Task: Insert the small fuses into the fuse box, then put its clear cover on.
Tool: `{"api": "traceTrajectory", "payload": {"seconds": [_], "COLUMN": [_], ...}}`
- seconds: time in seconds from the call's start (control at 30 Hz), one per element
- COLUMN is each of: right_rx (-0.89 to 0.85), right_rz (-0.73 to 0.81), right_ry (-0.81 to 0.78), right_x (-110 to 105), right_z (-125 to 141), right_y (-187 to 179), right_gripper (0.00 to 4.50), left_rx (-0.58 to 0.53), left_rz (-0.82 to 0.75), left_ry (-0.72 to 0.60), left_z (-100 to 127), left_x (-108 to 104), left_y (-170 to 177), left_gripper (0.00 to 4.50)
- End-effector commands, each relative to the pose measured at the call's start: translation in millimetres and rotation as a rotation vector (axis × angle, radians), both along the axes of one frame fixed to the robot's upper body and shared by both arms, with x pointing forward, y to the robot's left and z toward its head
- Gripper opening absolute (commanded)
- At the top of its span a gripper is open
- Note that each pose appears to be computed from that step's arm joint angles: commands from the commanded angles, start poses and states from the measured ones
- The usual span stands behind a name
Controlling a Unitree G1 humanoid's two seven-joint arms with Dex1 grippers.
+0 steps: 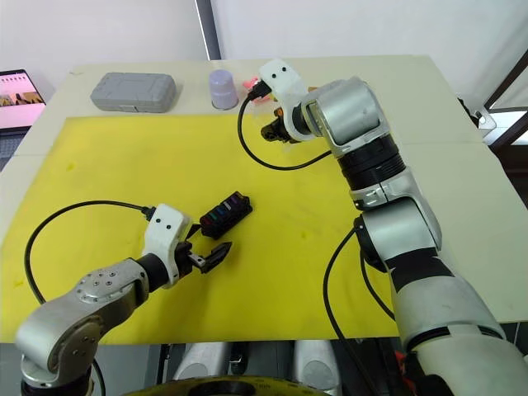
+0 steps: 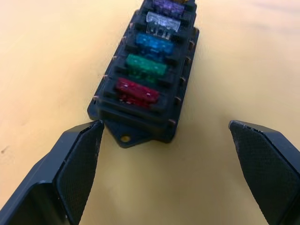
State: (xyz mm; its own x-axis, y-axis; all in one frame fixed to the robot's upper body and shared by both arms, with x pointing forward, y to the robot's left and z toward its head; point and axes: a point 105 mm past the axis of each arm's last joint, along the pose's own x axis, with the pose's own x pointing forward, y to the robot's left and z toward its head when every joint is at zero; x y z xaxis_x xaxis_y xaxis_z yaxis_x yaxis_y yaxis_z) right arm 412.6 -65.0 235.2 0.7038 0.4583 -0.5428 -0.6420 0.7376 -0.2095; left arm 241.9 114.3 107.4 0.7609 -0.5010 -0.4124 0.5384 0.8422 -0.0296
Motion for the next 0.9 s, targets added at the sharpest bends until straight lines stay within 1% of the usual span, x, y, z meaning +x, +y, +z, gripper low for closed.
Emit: {"api": "traceTrajectory", "payload": {"seconds": [0.03, 0.27, 0.37, 0.53, 0.77, 0.9], "right_rx": [0.019, 0.013, 0.009, 0.006, 0.001, 0.001], "right_rz": [0.021, 0.020, 0.018, 0.013, 0.006, 0.004], "right_ry": [-0.082, -0.090, -0.095, -0.106, -0.121, -0.126], "right_x": [-2, -4, -5, -7, -7, -7], "right_z": [22, 23, 23, 25, 27, 28], "right_y": [3, 0, -2, -5, -8, -8], "right_gripper": [1.69, 1.69, 1.69, 1.69, 1.69, 1.69], "left_rx": [0.001, 0.021, 0.055, 0.090, 0.045, 0.055], "left_rz": [-0.044, -0.075, -0.093, -0.140, -0.209, -0.237], "left_ry": [-0.038, -0.070, -0.098, -0.104, -0.148, -0.151], "left_z": [3, 0, 0, 2, 8, 4], "left_x": [7, 20, 28, 29, 34, 37], "left_y": [1, 9, 13, 22, 14, 12], "left_gripper": [4.50, 4.50, 4.50, 4.50, 4.50, 4.50]}}
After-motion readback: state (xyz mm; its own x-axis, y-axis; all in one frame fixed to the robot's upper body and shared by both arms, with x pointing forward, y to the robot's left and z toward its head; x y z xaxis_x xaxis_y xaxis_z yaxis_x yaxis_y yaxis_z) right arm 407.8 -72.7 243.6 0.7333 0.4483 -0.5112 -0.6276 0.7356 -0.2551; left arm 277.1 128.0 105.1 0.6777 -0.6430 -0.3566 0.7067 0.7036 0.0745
